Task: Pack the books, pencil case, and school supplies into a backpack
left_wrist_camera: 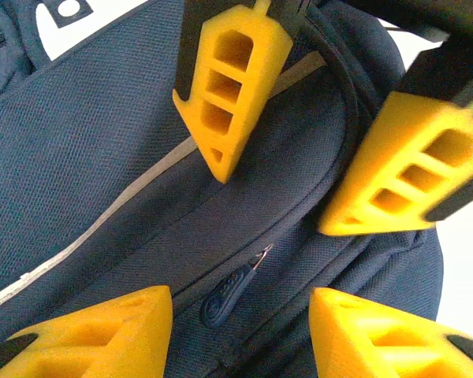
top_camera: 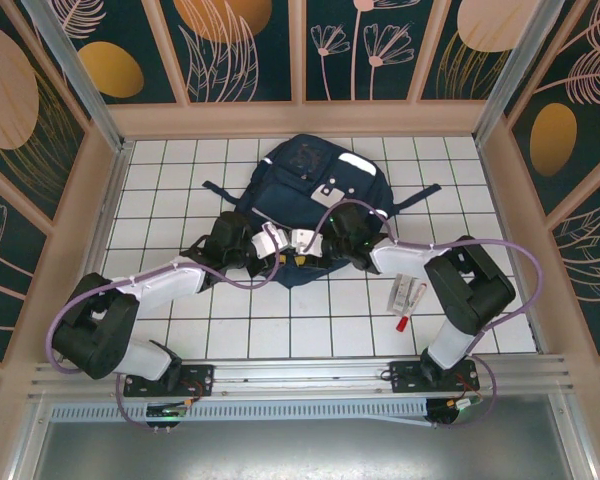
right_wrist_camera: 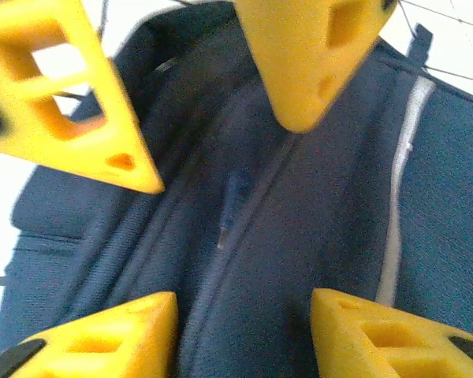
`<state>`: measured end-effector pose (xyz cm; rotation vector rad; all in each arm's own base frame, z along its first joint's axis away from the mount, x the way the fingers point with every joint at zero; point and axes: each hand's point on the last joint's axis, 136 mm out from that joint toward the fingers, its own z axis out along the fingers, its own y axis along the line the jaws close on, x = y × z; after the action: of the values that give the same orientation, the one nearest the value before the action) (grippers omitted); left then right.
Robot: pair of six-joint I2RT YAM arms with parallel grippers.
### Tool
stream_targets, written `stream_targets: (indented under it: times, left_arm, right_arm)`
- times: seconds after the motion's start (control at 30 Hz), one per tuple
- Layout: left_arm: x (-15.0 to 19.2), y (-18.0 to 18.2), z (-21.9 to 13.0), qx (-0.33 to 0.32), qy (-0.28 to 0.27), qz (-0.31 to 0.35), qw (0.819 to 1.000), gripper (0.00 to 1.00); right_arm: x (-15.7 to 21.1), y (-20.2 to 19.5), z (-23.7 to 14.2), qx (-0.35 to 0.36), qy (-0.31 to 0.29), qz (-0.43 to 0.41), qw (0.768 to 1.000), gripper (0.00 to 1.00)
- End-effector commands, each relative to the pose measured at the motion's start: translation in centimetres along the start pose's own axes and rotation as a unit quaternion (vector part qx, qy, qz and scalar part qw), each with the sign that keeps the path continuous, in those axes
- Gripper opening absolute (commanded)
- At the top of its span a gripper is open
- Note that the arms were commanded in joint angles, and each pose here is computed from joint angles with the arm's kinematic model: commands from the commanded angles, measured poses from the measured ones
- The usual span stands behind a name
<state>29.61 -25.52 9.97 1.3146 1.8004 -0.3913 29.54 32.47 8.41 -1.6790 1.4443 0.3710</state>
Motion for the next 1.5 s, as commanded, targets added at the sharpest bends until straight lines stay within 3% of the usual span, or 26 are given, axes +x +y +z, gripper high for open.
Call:
stream_targets:
  times: [0.0,0.07,0.13,0.33,0.67,0.83,1.1,1.23,1.47]
  left_arm:
    - [-1.0,0.4,0.1,-0.004,-0.022,0.024,0.999,0.46]
    - [-1.3,0.5,-0.1,-0.010,-0.031,0.025,0.999,0.47]
    - [-1.8,0.7,-0.4,-0.016,-0.042,0.029,0.999,0.48]
    - [-2.4,-0.2,-0.6,0.006,-0.057,0.045,0.997,0.48]
    - [-3.2,-0.1,0.3,0.017,-0.078,0.036,0.996,0.49]
    - [-3.8,-0.6,0.6,0.041,-0.091,0.042,0.994,0.41]
    - [-2.7,0.2,1.3,0.013,-0.072,0.034,0.997,0.26]
    - [-2.9,0.0,0.7,0.006,-0.094,0.027,0.995,0.28]
    - [-2.8,-0.5,1.0,0.026,-0.082,0.026,0.996,0.26]
  right_arm:
    - [0.8,-2.2,0.1,0.080,0.032,-0.020,0.996,0.29]
    - [0.2,-2.3,-0.4,0.088,0.017,-0.023,0.996,0.10]
    - [-0.9,-1.7,-1.2,0.076,-0.014,-0.025,0.997,0.00]
    - [-4.8,-0.7,-3.1,0.019,-0.100,-0.024,0.995,0.00]
    - [-6.4,-0.7,-4.5,-0.004,-0.130,-0.022,0.991,0.00]
    - [-6.9,-1.1,-5.3,0.003,-0.149,-0.017,0.989,0.00]
    - [-7.3,-2.8,-6.5,0.035,-0.157,-0.009,0.987,0.00]
    - [-7.2,-3.0,-6.7,0.039,-0.156,-0.006,0.987,0.00]
    - [-7.2,-3.0,-6.8,0.036,-0.157,-0.003,0.987,0.00]
